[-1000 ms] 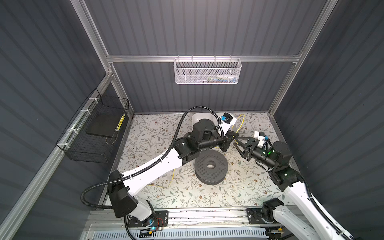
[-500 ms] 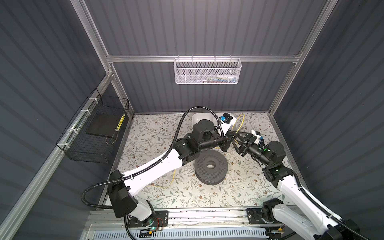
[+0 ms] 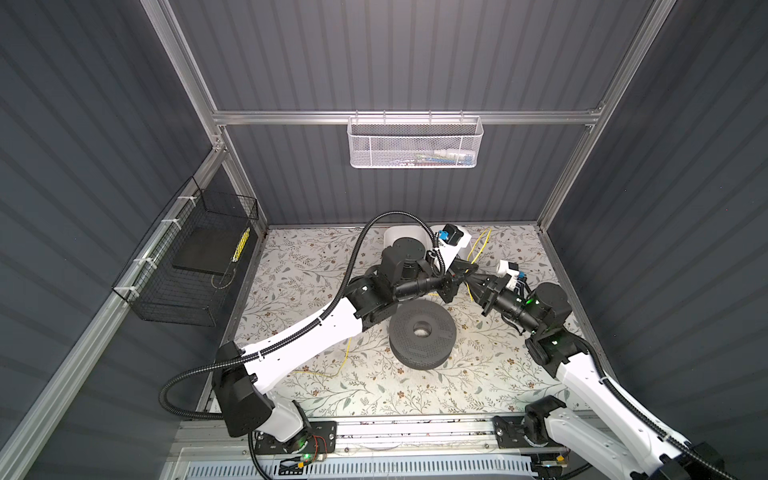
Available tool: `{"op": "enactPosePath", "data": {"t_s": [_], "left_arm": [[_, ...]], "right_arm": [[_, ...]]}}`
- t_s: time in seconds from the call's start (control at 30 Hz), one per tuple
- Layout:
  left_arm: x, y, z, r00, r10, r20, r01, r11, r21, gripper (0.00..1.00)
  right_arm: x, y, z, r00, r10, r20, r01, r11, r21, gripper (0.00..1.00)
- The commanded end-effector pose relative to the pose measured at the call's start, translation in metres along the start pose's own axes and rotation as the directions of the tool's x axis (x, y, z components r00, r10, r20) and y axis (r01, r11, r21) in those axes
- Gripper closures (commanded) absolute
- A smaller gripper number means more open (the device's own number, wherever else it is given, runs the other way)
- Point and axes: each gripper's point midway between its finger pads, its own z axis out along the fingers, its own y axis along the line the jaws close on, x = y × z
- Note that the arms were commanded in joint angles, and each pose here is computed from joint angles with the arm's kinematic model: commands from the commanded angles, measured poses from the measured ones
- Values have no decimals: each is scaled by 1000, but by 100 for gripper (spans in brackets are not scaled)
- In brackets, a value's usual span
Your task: Wrap the cables
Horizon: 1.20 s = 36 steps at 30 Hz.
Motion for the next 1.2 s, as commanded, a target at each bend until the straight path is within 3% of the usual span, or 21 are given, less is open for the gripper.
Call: {"op": "enactPosePath", "data": {"t_s": [0.0, 0.1, 0.23, 0.37, 0.43, 0.5, 0.6, 0.77, 0.93, 1.0, 1.07, 1.17], "left_arm": [[-11, 7, -23, 1000, -18, -8, 18, 1000, 3, 100], [-4, 20, -38, 998, -22, -62, 20, 999, -35, 100], [20, 47, -63, 982, 8, -190, -41, 984, -172, 100], [43, 62, -89, 945, 44, -323, -138, 952, -272, 100], [55, 74, -103, 921, 54, -386, -193, 924, -331, 100], [67, 85, -115, 891, 60, -449, -252, 890, -380, 100], [78, 103, -132, 854, 60, -517, -332, 828, -452, 100], [71, 125, -153, 825, 93, -558, -445, 715, -539, 100], [83, 139, -166, 751, 120, -650, -560, 638, -529, 100], [88, 142, -168, 727, 125, -675, -587, 623, -517, 100], [90, 142, -168, 719, 127, -683, -591, 628, -506, 100], [88, 132, -157, 760, 126, -638, -531, 686, -498, 100]], "right_arm": [[-7, -35, -9, 982, -183, -39, 187, 961, 204, 100], [-25, -56, -22, 941, -328, -76, 331, 859, 390, 100], [-57, -65, -52, 852, -515, -96, 456, 639, 619, 100], [-86, -55, -78, 759, -640, -124, 497, 445, 745, 100], [-103, -50, -93, 694, -701, -163, 501, 307, 809, 100], [-116, -46, -105, 647, -737, -195, 488, 204, 848, 100], [-132, -36, -117, 591, -772, -233, 465, 91, 881, 100], [-149, -24, -129, 514, -789, -336, 451, -85, 888, 100], [-159, -15, -142, 433, -799, -417, 430, -224, 875, 100], [-158, -14, -140, 399, -801, -446, 451, -251, 856, 100], [-156, -14, -136, 377, -810, -449, 478, -245, 843, 100], [-141, -21, -118, 378, -826, -418, 575, -145, 806, 94]]}}
